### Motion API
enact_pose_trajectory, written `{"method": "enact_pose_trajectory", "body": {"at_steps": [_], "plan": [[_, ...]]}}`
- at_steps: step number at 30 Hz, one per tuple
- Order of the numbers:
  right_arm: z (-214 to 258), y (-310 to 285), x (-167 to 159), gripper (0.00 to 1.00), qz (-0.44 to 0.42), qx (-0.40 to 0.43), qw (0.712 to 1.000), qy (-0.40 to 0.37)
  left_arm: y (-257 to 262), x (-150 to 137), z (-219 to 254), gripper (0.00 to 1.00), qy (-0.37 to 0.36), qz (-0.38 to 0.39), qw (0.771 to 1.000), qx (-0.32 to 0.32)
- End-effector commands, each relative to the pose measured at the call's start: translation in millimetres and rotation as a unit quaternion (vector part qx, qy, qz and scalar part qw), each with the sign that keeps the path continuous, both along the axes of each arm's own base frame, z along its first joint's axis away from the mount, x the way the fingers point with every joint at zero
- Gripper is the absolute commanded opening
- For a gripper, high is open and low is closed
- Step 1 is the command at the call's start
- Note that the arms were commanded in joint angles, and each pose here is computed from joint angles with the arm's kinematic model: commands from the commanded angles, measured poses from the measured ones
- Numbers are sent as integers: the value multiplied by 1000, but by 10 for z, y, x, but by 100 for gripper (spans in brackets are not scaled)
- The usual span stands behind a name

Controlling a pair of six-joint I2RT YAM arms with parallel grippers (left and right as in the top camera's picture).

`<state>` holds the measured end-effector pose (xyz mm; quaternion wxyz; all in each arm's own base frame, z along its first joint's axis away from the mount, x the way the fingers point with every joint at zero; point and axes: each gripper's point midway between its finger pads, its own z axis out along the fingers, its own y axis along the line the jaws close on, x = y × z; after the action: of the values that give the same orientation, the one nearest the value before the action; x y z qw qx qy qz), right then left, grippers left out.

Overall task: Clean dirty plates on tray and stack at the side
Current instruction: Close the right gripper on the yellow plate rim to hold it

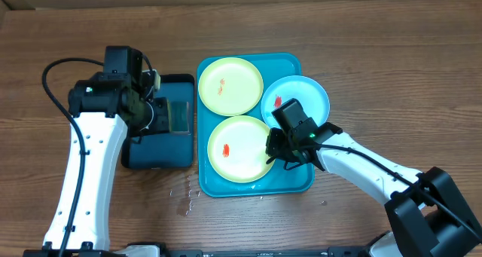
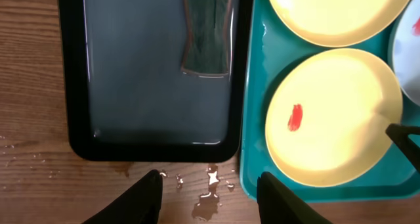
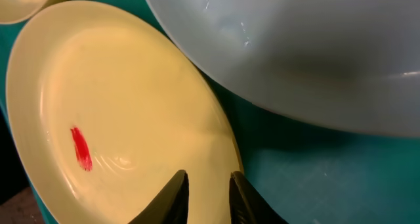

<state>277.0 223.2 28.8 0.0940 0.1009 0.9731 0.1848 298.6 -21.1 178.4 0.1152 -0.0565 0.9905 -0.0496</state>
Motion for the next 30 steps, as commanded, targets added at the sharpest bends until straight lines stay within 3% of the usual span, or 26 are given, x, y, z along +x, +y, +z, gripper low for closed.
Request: {"method": "enact_pose_trajectory", "body": {"at_steps": [1,9,19,25,30], "plan": [[-33,-9,18,24,-16,-1,1000,6,-31,-7,-121,49,8,-11,1000,-5],[-59,-88,42,24,-19,-26,999,2,-33,72,-197,49,-7,-11,1000,-5],[348,106,196,35,21,2,999,-25,-33,74,-197,49,-7,-11,1000,-5],[215,-232,44,39,3,-82,997,6,-33,73,-198,49,-7,-11,1000,-5],[94,-228,-81,38,-8,-74,996,38,-33,73,-198,50,-7,-11,1000,-5]]}}
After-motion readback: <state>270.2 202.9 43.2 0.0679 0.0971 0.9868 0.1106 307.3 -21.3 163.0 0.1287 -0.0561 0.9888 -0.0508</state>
